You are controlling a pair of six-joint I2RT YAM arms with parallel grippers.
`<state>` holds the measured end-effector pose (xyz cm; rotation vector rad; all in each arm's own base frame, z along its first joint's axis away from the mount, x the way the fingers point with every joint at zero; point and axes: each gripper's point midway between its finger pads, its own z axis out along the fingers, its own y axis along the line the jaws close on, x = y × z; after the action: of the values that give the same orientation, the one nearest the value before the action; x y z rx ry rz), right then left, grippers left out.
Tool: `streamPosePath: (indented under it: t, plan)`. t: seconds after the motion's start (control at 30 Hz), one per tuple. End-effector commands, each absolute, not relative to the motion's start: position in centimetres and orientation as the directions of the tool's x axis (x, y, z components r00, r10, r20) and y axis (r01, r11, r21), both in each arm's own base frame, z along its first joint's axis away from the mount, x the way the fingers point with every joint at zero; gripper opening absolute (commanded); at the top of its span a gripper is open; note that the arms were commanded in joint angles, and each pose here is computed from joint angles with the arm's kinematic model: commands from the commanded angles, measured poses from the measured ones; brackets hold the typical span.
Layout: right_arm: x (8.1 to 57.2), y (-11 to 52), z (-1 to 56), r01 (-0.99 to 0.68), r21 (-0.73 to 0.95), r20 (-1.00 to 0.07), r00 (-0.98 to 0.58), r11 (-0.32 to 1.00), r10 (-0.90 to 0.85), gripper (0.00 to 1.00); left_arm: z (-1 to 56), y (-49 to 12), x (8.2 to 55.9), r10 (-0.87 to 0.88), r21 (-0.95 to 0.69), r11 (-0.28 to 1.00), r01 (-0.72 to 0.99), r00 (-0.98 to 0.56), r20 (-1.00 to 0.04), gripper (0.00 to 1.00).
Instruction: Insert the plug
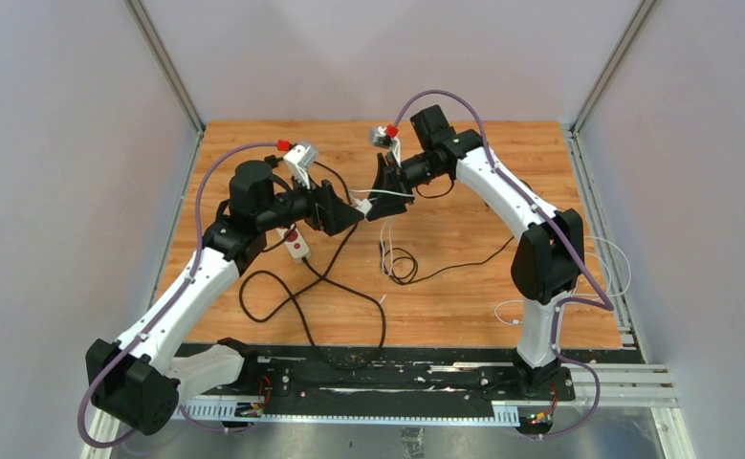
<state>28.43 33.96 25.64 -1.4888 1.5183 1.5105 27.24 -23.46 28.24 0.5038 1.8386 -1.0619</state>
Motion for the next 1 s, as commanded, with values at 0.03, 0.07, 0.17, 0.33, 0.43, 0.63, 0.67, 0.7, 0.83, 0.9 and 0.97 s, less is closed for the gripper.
streamPosePath:
  t: [0.03, 0.07, 0.17, 0.33, 0.43, 0.63, 0.67, 0.7, 0.83, 0.9, 0.97]
  plan:
    - [26.6, 33.6, 28.2, -0.884, 0.368, -0.915, -0.29, -0.289, -0.279, 0.0, 28.7, -24.6, 26.2, -0.098, -0.477, 0.478, 0.737, -0.495, -0.863, 0.76]
    - [26.6, 33.5, 28.2, -0.882, 0.37, -0.915, -0.293, -0.291, -0.278, 0.0, 28.8, -24.9, 26.0, -0.1, -0.483, 0.461, 0.744, -0.497, -0.862, 0.73]
    - [26.5, 33.5, 28.0, -0.883, 0.373, -0.913, -0.294, -0.285, -0.283, 0.0, 28.5, -25.6, 25.7, -0.089, -0.497, 0.439, 0.749, -0.514, -0.853, 0.65]
    - [26.1, 33.3, 28.3, -0.881, 0.369, -0.916, -0.291, -0.297, -0.275, 0.01, 27.0, -25.7, 25.8, -0.055, -0.513, 0.47, 0.718, -0.556, -0.829, 0.62]
    - [25.7, 33.2, 28.7, -0.879, 0.364, -0.92, -0.288, -0.309, -0.265, 0.01, 26.6, -25.8, 25.8, -0.051, -0.52, 0.472, 0.712, -0.566, -0.823, 0.62]
    - [25.2, 33.0, 28.8, -0.876, 0.354, -0.926, -0.28, -0.328, -0.253, 0.02, 26.9, -26.2, 25.5, -0.065, -0.546, 0.444, 0.71, -0.582, -0.81, 0.58]
    - [25.1, 33.0, 28.8, -0.877, 0.348, -0.929, -0.274, -0.332, -0.25, 0.02, 27.0, -26.4, 25.4, -0.072, -0.556, 0.435, 0.709, -0.588, -0.806, 0.59]
    - [25.0, 33.0, 28.7, -0.881, 0.335, -0.933, -0.261, -0.334, -0.248, 0.02, 27.3, -26.4, 25.4, -0.086, -0.574, 0.431, 0.696, -0.602, -0.794, 0.61]
    - [25.0, 33.3, 28.5, -0.907, 0.289, -0.94, -0.208, -0.308, -0.27, 0.01, 28.1, -26.3, 25.7, -0.15, -0.64, 0.461, 0.615, -0.657, -0.739, 0.61]
    - [24.9, 33.6, 28.6, -0.912, 0.272, -0.942, -0.188, -0.308, -0.277, 0.01, 28.3, -26.1, 25.7, -0.169, -0.64, 0.477, 0.603, -0.651, -0.74, 0.62]
    - [24.8, 33.8, 28.7, -0.915, 0.26, -0.944, -0.174, -0.309, -0.28, 0.01, 28.3, -25.9, 25.7, -0.177, -0.638, 0.496, 0.589, -0.651, -0.738, 0.64]
